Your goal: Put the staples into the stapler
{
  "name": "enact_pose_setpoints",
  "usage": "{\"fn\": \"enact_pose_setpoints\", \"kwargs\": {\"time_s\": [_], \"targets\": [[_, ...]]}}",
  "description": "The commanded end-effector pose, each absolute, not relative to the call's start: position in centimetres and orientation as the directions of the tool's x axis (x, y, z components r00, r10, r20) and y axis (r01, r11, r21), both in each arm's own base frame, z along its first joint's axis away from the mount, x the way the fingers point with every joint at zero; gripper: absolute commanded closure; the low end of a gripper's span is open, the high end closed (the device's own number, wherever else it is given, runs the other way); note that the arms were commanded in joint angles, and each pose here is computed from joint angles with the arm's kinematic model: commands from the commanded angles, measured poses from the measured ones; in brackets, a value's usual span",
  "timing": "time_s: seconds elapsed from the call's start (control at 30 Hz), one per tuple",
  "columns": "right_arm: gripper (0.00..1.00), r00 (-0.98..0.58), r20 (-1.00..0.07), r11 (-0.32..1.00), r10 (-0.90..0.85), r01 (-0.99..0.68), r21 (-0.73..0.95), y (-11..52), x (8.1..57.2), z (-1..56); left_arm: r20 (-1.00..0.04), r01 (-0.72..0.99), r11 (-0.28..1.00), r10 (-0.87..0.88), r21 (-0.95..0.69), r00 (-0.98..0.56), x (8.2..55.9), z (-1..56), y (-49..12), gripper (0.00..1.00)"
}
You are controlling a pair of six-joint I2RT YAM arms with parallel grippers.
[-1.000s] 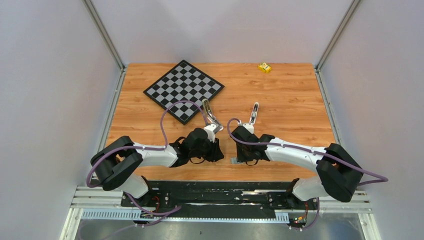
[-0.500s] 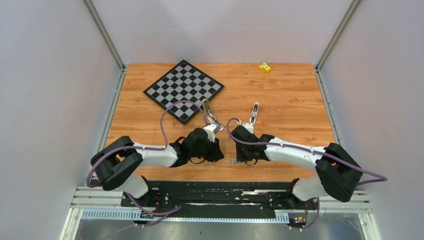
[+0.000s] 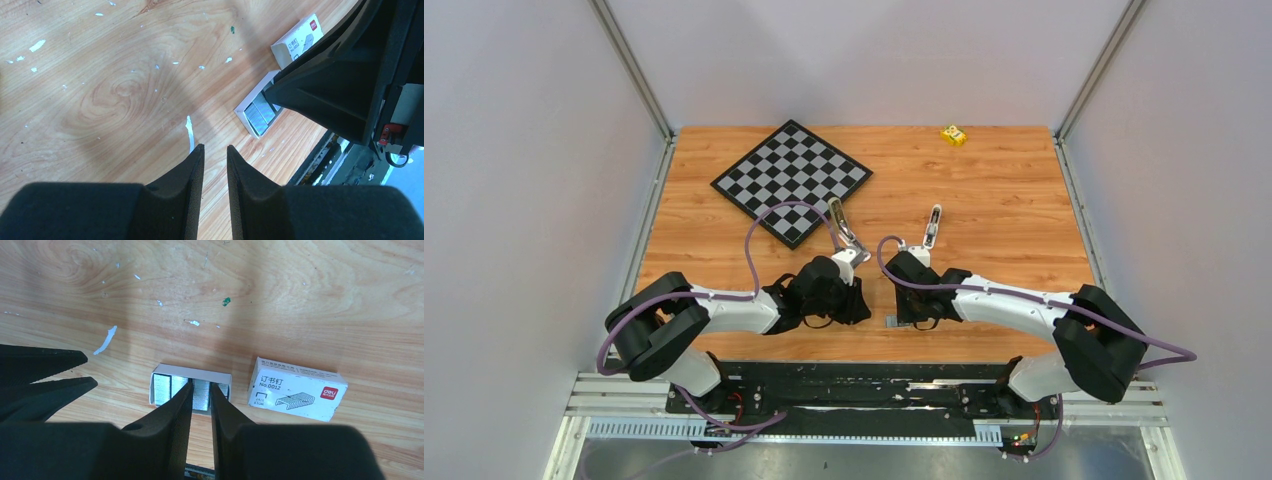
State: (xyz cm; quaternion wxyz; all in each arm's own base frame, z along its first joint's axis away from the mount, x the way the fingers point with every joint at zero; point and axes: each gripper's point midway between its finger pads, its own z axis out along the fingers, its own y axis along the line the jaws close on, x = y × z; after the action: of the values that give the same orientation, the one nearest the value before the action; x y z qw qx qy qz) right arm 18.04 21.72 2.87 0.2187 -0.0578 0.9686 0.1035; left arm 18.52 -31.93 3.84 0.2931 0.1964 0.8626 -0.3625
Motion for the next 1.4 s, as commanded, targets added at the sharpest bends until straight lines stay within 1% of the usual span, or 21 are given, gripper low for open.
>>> {"fn": "enact_pose_setpoints", "kwargs": {"time_s": [0.0,0.27,0.47,0.73,1.0,1.23,1.37], "targets": [[0.78,-0.915,-0.391,0.980,-0.100,-0.159,0.121,20.7,16.8,1.9,-0.664,0.558,0.662,0.120,-0.501,-0.738,19.0,4.2,-31.9,0.75],[0.80,-0.919,-0.379,0.981,-0.104,-0.159,0.115,20.5,16.6,1.6,-0.664,0.556,0.662,0.116,-0.502,-0.738,19.0,4.2,-31.9,0.75],[0.76,-0.921,-0.375,0.981,-0.102,-0.155,0.115,20.5,16.6,1.6,-0.666,0.555,0.662,0.113,-0.503,-0.738,19.0,4.3,-31.9,0.75],[0.83,-0.913,-0.395,0.979,-0.102,-0.162,0.122,20.5,16.7,2.1,-0.668,0.555,0.662,0.109,-0.504,-0.736,19.0,4.5,-31.9,0.74],[0.85,-0.903,-0.422,0.976,-0.087,-0.162,0.146,20.6,16.9,3.2,-0.668,0.553,0.662,0.105,-0.506,-0.737,19.1,4.5,-31.9,0.74],[0.85,-0.900,-0.426,0.976,-0.089,-0.165,0.144,20.5,16.9,3.3,-0.666,0.553,0.663,0.108,-0.505,-0.738,19.0,4.4,-31.9,0.74],[0.81,-0.903,-0.420,0.977,-0.093,-0.164,0.137,20.4,16.8,3.0,-0.665,0.553,0.662,0.109,-0.506,-0.739,19.0,4.3,-31.9,0.74]]}}
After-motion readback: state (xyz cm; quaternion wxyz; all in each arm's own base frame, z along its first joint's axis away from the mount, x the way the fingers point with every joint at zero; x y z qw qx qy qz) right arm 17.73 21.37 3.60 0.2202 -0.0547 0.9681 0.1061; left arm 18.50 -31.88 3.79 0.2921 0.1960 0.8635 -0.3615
